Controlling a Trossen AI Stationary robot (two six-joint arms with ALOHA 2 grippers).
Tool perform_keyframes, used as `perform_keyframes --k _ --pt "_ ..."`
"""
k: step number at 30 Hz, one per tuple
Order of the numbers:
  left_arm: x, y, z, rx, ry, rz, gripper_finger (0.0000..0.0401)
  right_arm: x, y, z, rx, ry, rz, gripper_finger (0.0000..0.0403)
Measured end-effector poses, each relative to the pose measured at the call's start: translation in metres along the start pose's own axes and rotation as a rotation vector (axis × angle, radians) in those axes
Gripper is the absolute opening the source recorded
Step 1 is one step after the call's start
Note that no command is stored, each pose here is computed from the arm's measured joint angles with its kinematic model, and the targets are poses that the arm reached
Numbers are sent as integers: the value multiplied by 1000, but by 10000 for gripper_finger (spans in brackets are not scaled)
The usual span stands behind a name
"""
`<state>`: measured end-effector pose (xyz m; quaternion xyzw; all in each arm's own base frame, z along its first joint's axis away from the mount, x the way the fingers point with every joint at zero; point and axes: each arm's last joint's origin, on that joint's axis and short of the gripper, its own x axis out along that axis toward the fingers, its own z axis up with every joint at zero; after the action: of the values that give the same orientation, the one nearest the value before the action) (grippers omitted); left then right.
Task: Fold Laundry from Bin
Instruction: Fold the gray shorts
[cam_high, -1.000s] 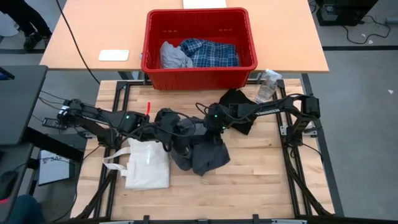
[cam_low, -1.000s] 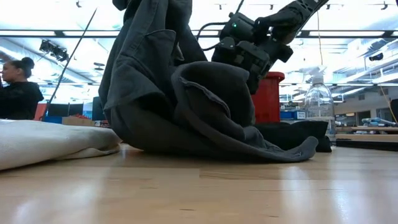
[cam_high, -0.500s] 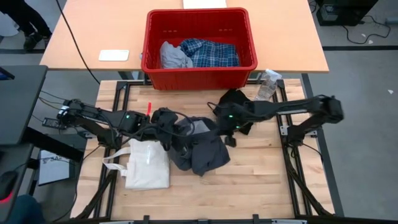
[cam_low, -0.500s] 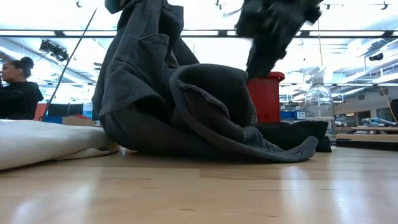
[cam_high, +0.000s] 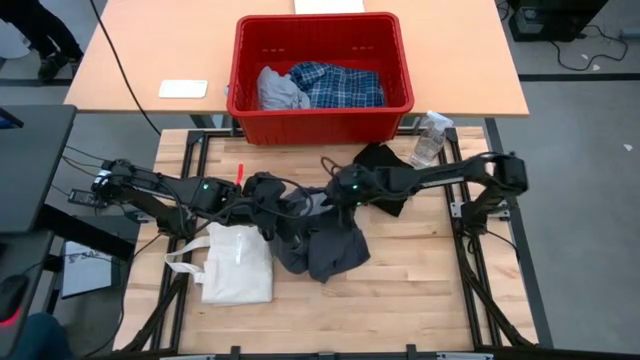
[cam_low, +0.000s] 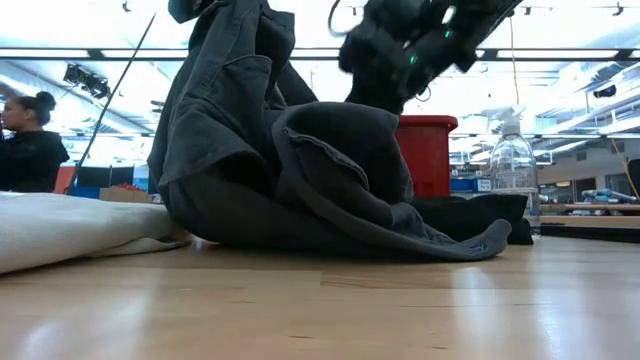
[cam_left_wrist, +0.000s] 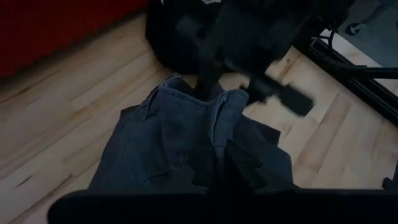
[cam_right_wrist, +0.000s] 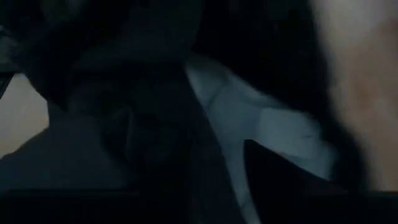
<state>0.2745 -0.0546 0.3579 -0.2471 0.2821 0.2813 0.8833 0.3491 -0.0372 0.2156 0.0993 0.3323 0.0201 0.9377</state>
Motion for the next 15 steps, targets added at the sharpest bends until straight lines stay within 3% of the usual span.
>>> perform_keyframes --k 4,8,12,15 --pt "0 2 -1 -10 11 14 20 23 -8 -15 15 74 -2 222" --pt "0 2 -1 -25 11 16 20 38 -12 -22 -6 83 -4 240" --pt "0 3 -2 -43 14 27 20 50 -17 -30 -2 101 45 220" --pt "0 5 -3 -58 13 53 20 52 -18 -33 13 126 133 169"
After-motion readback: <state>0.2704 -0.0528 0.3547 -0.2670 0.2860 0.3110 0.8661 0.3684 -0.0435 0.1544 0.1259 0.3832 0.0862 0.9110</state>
